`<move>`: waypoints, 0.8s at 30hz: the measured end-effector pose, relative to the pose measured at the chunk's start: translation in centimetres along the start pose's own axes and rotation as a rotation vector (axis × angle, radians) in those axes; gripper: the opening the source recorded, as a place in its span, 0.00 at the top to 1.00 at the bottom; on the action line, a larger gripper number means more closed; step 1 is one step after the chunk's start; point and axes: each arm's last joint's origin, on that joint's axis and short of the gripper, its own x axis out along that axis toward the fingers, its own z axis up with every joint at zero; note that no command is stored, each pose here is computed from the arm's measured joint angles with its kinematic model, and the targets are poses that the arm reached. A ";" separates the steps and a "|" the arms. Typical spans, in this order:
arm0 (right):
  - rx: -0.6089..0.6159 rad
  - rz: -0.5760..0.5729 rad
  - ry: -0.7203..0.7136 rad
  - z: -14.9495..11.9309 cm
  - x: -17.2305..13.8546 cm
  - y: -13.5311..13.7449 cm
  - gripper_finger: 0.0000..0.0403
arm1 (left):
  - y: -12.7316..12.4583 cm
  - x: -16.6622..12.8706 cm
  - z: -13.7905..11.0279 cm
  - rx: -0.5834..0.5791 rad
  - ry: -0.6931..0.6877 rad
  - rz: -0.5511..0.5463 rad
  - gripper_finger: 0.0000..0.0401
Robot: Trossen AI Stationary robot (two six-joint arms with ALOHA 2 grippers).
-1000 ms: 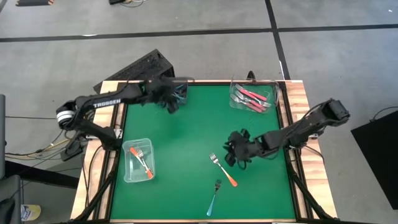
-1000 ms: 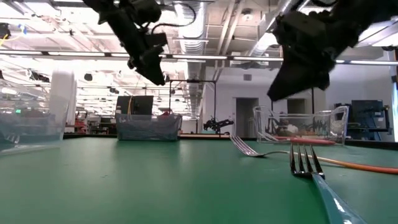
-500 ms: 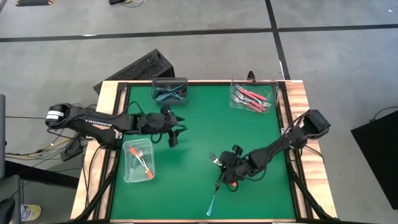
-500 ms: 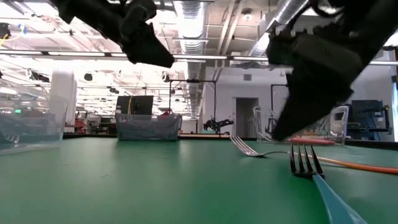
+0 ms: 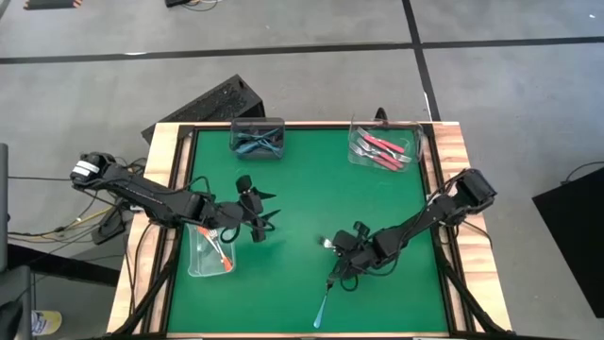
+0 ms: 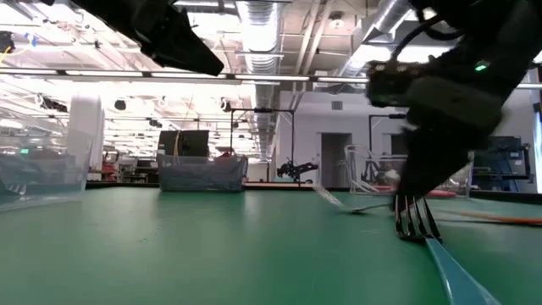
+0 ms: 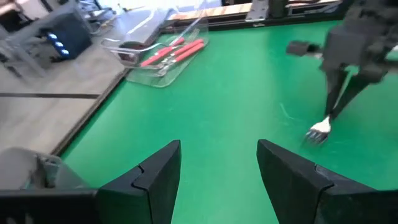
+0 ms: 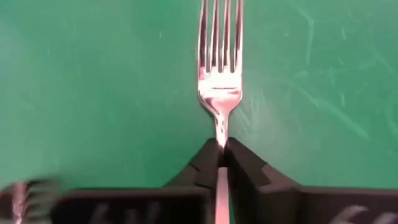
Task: Sort silverware by color (type)
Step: Put the orange fork into the white bin
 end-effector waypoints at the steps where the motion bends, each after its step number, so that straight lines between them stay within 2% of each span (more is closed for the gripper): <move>1: -0.016 -0.011 0.012 0.2 -0.5 -0.4 0.94 | -0.1 -0.1 0.0 0.002 0.000 0.011 0.50; 3: -0.040 -0.027 0.023 0.5 -1.5 -1.2 0.95 | -0.3 -0.2 -0.2 -0.001 0.007 0.016 0.50; 5: -0.030 -0.001 -0.028 1.8 -2.7 -1.6 0.94 | -0.4 -0.3 -0.3 -0.013 0.012 0.008 0.50; 10: -0.024 0.000 -0.274 4.7 -5.2 -2.2 0.95 | -1.1 0.1 0.1 -0.118 -0.029 -0.048 0.50; 14: -0.071 -0.086 -0.504 6.3 -7.1 -2.2 0.94 | -2.4 1.2 0.0 -0.127 -0.049 -0.196 0.50; 18: -0.198 -0.217 -0.619 7.0 -7.5 -1.9 0.93 | -3.3 2.5 0.3 -0.174 -0.126 -0.215 0.50; 24: -0.387 -0.282 -0.641 7.4 -6.7 -1.2 0.93 | -2.8 4.3 1.4 -0.257 -0.288 -0.158 0.50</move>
